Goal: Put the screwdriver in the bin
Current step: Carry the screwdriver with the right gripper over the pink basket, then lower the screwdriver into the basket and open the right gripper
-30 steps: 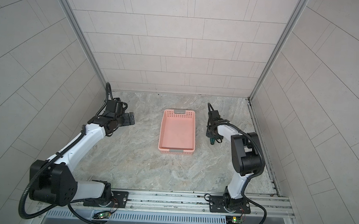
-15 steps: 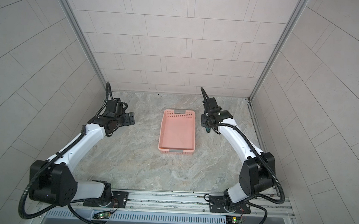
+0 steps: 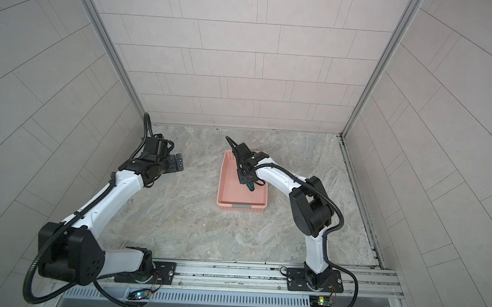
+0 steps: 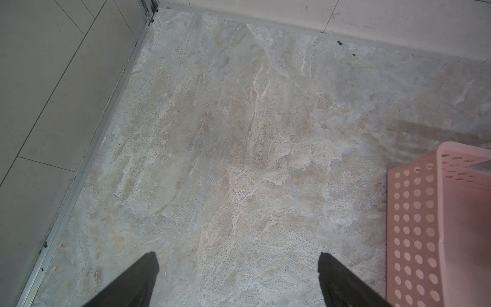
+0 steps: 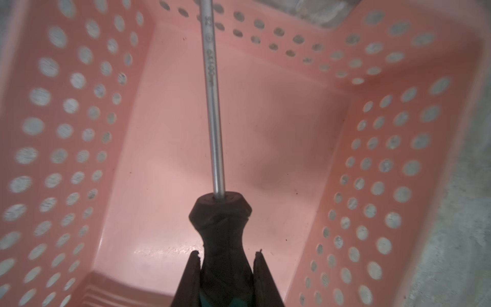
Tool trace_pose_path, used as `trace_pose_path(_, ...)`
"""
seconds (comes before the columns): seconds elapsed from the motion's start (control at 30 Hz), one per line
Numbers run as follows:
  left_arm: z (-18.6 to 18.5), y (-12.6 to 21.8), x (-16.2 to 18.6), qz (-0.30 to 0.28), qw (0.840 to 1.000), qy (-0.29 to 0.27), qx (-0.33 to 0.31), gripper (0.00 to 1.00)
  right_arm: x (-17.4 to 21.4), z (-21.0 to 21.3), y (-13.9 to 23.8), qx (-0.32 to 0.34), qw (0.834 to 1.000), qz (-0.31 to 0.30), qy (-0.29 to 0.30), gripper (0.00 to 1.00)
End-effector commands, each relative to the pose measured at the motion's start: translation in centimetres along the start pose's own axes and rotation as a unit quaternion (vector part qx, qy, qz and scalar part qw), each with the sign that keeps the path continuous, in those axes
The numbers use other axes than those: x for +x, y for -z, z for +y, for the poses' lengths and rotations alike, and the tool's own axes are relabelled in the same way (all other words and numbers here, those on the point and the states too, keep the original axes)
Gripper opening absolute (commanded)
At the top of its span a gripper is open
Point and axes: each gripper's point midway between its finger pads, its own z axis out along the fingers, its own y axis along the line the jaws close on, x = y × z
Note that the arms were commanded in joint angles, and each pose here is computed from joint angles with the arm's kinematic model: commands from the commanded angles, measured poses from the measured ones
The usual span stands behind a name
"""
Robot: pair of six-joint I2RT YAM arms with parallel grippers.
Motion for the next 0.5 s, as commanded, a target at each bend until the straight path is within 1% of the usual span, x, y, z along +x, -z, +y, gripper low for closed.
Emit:
trace_pose_path(0.0,0.5,0.5,0.2,-0.004,1.000,0.012,-0.009,1.00,-0.9,0.8,-0.1,-0.004,1.000,-0.014,-0.007,0.00)
trace_pose_path(0.2,0.0,0.4,0.1,-0.007,1.000,0.026,0.004,1.00,0.4,1.0,-2.3,0.006,1.000,0.009,0.006,0.00)
trace_pose_path(0.33,-0.1,0.2,0.2,-0.008,1.000,0.024,0.005,1.00,0.9,0.9,-3.0,0.009,1.000,0.017,0.010,0.12)
trace_pose_path(0.43,0.4,0.3,0.5,-0.007,1.000,0.012,-0.005,1.00,1.0,1.0,-3.2,0.008,1.000,0.019,0.015,0.29)
trace_pose_path(0.47,0.5,0.3,0.6,-0.009,1.000,0.012,-0.006,1.00,1.0,1.0,-3.2,0.008,1.000,0.019,0.016,0.32)
